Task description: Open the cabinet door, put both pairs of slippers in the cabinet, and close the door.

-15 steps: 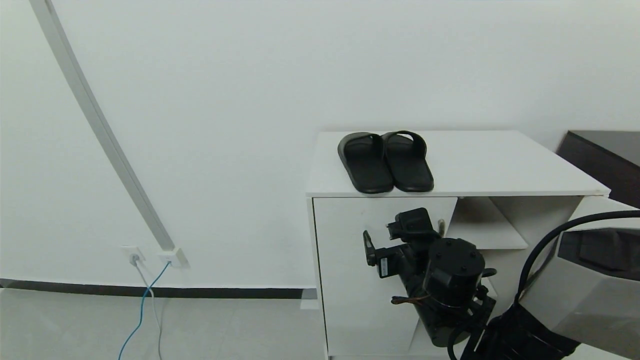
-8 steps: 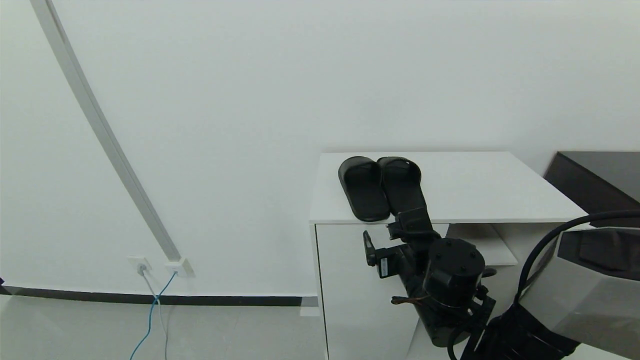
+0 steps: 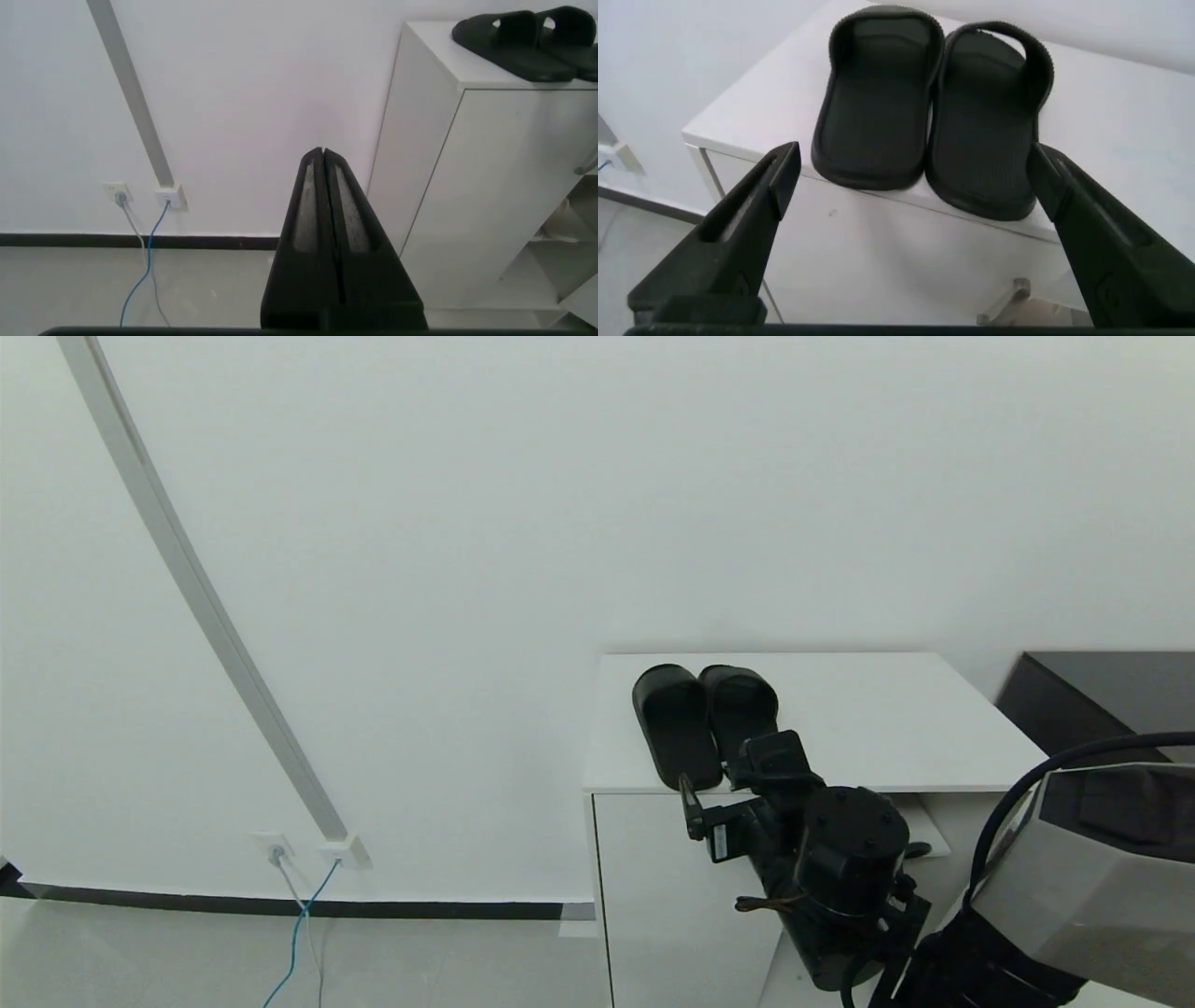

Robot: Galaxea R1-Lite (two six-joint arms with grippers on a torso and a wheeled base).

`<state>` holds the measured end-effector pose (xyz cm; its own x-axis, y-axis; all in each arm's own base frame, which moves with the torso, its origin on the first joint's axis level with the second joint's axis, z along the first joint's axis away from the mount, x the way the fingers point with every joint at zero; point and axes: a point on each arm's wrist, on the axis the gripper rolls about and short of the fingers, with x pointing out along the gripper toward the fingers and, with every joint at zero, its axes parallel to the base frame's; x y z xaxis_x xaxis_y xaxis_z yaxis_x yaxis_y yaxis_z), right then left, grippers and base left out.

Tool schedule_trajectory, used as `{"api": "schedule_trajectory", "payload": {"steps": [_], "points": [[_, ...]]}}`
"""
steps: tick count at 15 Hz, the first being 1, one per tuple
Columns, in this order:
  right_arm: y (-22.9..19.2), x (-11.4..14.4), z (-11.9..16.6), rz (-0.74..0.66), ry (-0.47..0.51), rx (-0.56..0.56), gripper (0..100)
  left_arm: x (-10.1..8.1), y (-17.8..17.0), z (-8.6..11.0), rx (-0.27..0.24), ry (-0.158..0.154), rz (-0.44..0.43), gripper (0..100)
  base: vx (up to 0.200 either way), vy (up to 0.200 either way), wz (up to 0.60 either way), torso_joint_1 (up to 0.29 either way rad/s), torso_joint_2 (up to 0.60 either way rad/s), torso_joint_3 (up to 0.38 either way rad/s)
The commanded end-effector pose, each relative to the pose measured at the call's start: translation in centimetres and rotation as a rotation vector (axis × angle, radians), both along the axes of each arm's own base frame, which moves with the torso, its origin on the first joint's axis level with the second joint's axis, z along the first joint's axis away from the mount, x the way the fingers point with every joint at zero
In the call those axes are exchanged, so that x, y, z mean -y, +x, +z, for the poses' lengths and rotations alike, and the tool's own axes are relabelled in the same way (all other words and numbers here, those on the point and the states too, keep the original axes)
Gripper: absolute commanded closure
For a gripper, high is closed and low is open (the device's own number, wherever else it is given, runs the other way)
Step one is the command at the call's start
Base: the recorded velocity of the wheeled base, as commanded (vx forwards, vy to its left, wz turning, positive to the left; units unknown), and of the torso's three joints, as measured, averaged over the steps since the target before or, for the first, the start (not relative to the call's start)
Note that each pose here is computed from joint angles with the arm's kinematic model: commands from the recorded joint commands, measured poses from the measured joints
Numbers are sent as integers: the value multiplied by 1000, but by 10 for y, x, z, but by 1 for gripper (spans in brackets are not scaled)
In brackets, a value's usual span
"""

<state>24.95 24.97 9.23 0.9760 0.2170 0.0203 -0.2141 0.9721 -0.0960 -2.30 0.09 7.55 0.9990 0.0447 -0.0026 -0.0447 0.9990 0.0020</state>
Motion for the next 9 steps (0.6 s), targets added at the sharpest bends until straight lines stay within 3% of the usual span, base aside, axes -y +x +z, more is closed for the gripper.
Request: {"api": "schedule_trajectory", "payload": {"steps": [1,5,7,9], "points": [[1,1,-3,2,-12,-10,0,0,0,0,-2,1,0,100,0,0,0,178,-383,-207],[16,-3,0,-1,-43,-23,0,0,0,0,-1,4,1,100,0,0,0,178,-369,-201],[36,-14,24,-36,51,-197,0,0,0,0,-2,6,1,100,0,0,0,120,-261,-132],[52,-13,53,-87,127,-290,0,0,0,0,-2,4,1,100,0,0,0,16,-28,-16]]}}
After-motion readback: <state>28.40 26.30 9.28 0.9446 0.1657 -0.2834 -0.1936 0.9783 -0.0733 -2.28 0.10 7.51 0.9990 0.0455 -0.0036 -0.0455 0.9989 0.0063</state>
